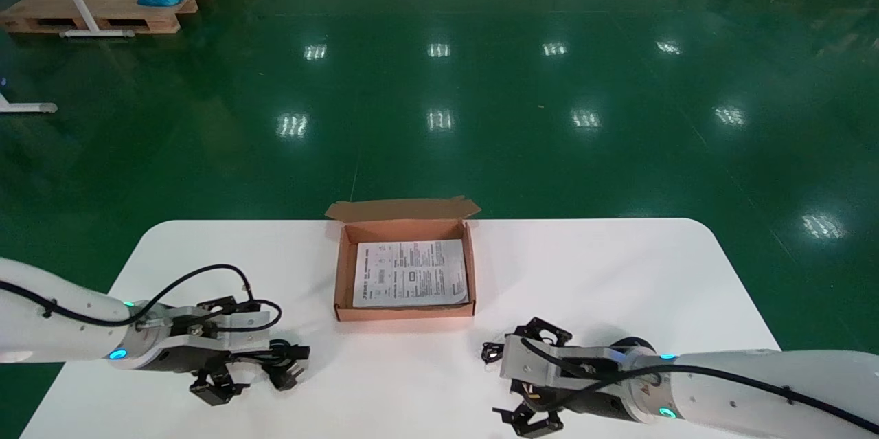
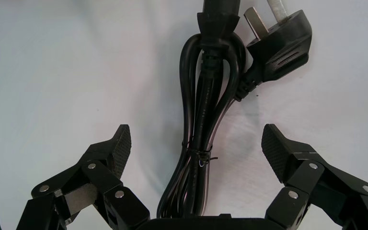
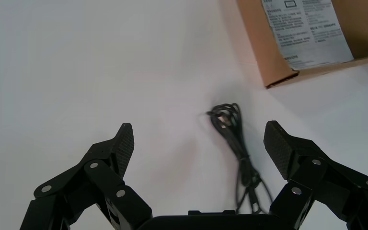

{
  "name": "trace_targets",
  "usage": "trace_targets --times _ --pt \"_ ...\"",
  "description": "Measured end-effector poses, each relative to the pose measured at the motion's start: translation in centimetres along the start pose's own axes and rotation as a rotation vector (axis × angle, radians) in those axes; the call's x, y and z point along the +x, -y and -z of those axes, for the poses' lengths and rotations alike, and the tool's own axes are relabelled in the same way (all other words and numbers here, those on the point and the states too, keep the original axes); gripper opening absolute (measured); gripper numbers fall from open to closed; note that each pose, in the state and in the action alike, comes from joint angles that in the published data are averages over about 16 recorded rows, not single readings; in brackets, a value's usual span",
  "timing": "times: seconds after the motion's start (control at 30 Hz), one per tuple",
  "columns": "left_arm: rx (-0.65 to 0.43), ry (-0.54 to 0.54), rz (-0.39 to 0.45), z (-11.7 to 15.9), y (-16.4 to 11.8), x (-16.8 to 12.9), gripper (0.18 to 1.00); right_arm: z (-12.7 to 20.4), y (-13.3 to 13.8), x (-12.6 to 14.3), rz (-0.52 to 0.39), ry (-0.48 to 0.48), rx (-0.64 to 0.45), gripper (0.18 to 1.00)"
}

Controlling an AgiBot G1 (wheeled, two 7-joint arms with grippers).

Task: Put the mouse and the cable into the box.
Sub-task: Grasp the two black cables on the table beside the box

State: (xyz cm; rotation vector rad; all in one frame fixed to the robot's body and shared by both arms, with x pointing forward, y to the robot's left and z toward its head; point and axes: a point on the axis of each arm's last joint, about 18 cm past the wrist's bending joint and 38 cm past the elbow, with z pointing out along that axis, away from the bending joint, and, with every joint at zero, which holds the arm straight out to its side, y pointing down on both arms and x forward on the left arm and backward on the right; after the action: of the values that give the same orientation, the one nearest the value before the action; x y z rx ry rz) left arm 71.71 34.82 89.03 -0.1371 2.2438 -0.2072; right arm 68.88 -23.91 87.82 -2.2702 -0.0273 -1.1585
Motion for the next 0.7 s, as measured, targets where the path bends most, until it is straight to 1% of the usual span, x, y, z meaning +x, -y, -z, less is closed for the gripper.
trace_targets --times 0.17,0.3,0.47,0.7 --pt "0.0 0.0 0.0 0.0 0.0 0.0 1.001 -2.5 -0.4 1.3 0.016 -0.02 -0.055 1.001" --pt "0.0 0.0 0.0 0.0 0.0 0.0 1.001 -3.8 -0.8 2.2 0.013 -0.031 -0.09 1.001" --pt "0.0 0.0 0.0 0.0 0.0 0.0 1.001 -4.5 -1.4 3.0 -0.002 -0.036 -0.121 1.001" --pt "0.0 0.0 0.001 0.0 0.0 0.0 1.001 -4.7 -2.0 3.5 -0.021 -0.042 -0.14 1.001"
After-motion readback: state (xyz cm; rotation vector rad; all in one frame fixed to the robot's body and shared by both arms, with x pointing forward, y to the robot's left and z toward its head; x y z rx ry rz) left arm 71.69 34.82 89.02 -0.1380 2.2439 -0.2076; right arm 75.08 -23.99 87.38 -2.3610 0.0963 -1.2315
